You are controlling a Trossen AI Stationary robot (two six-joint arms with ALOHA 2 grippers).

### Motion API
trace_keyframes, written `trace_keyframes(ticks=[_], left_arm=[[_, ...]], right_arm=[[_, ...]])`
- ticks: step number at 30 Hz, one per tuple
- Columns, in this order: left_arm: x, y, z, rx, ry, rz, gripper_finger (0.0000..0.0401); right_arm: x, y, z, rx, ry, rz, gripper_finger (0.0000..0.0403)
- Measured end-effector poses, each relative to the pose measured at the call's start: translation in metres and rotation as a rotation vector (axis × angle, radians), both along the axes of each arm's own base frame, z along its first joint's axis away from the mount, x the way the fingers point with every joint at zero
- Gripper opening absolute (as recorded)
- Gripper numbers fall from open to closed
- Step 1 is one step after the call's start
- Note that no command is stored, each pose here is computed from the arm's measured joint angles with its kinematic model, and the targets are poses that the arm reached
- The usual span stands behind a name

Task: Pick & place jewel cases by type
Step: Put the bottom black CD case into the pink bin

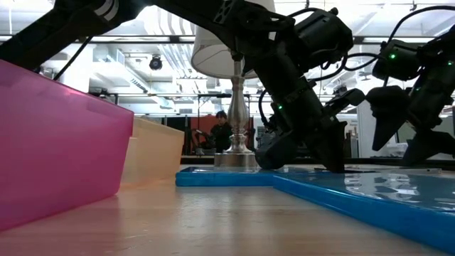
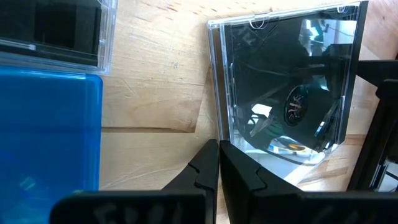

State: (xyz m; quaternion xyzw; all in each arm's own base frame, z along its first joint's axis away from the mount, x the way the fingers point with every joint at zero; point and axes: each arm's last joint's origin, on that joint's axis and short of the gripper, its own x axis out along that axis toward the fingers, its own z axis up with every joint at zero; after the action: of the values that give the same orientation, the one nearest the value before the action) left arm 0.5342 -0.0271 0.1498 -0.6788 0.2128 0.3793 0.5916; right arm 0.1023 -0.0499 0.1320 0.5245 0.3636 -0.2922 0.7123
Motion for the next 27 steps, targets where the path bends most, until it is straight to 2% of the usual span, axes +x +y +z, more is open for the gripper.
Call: trace_keyframes(ticks=[17,27], left_arm=[[0.0000,0.0003,0.0000,0.001,0.000,0.000,0.0000],[0.0000,0.0003,0.0000,0.004,0.001,-0.003,0.0000]], right_arm=[[0.0050,0.0001,0.0021,0.018,-0.079,0.040,0.0352],[0.0044,0.0002,-0.0044,0.015,-0.053,0.048,0.0352]])
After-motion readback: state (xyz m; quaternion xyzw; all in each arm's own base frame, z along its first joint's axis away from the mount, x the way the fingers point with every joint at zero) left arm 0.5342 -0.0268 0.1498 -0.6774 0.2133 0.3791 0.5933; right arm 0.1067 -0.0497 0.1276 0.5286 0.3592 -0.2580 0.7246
